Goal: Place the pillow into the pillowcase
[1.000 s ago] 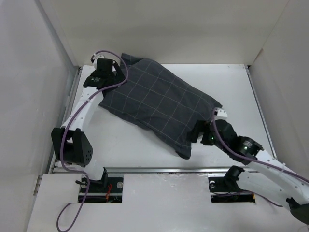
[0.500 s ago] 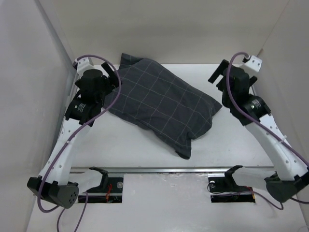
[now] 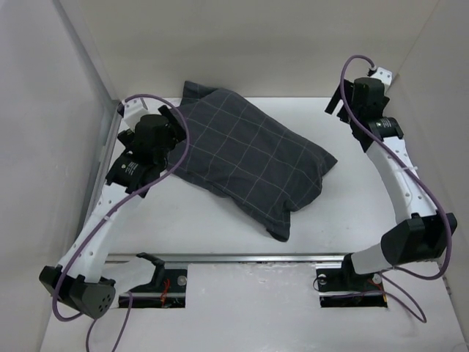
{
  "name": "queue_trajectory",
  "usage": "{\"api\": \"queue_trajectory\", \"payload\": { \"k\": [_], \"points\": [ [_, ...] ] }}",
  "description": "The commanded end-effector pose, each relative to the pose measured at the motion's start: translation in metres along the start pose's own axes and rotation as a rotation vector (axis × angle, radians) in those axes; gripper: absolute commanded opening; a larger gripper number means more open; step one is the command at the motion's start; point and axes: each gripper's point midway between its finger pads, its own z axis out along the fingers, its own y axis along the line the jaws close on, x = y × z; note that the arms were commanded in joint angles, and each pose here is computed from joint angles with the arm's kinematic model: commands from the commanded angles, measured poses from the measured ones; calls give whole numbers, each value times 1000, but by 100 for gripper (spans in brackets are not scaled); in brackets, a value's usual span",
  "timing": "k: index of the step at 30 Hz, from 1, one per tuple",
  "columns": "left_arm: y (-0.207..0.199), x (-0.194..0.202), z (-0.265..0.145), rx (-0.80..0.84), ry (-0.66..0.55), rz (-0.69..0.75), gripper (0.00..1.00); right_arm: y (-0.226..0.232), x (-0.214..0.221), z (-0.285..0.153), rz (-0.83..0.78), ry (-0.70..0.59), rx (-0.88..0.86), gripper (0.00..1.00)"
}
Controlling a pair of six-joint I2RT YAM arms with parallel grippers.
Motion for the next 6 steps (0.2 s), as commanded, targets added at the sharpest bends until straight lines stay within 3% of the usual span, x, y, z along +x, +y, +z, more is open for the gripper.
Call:
{"api": "queue_trajectory", "payload": {
  "k": [1, 6],
  "points": [
    [7, -15, -9, -16, -61, -37, 100, 9, -39, -16, 17, -113, -79, 100],
    [6, -21, -10, -8, -90, -39, 100, 9, -37, -12, 6, -115, -93, 100]
  ]
}}
